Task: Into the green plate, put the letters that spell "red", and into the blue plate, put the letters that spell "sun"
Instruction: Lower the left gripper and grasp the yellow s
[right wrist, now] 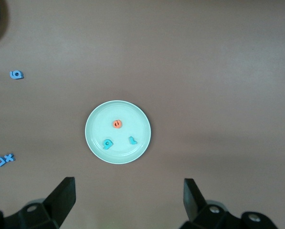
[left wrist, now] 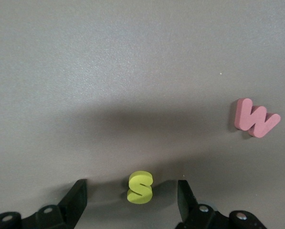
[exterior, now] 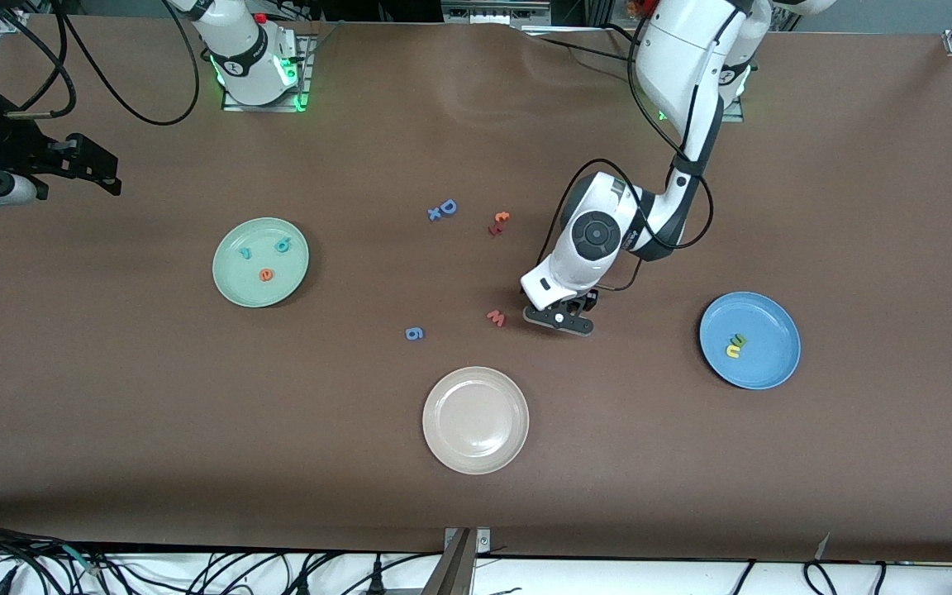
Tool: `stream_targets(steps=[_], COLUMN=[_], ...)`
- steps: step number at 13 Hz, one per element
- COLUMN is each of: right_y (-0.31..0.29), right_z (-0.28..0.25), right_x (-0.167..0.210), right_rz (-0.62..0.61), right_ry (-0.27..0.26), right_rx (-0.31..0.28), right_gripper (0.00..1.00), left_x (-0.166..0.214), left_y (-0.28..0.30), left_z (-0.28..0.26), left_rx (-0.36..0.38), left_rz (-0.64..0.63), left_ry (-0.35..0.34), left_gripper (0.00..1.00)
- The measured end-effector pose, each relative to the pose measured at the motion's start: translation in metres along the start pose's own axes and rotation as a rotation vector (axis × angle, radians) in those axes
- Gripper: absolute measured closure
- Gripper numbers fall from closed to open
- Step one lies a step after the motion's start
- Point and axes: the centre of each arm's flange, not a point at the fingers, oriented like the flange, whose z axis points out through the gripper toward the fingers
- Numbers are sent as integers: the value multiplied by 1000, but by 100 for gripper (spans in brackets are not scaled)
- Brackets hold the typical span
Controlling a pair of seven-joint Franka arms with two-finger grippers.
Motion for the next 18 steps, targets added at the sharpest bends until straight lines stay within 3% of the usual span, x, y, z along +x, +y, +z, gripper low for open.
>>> stream_targets(steps=[3,4,8,15,18], right_y=[5,6,13,15,15], right_z=[0,0,4,6,6], right_x=[0,0,0,4,4], right_rz=[10,12,26,29,28], right_ry=[-1,-2,-11,1,1], right_rx=[1,1,2,2,2], right_gripper=[0,0,0,0,0], left_x=[1,2,4,4,11], left_y=[1,2,7,8,-9], left_z=[-1,-2,-4,-6,-10], left_rx=[-1,-2,-6,-7,10], left_rz=[4,5,14,22,90], left_ry=[18,27,41,44,55], left_gripper=[20,27,73,78,78])
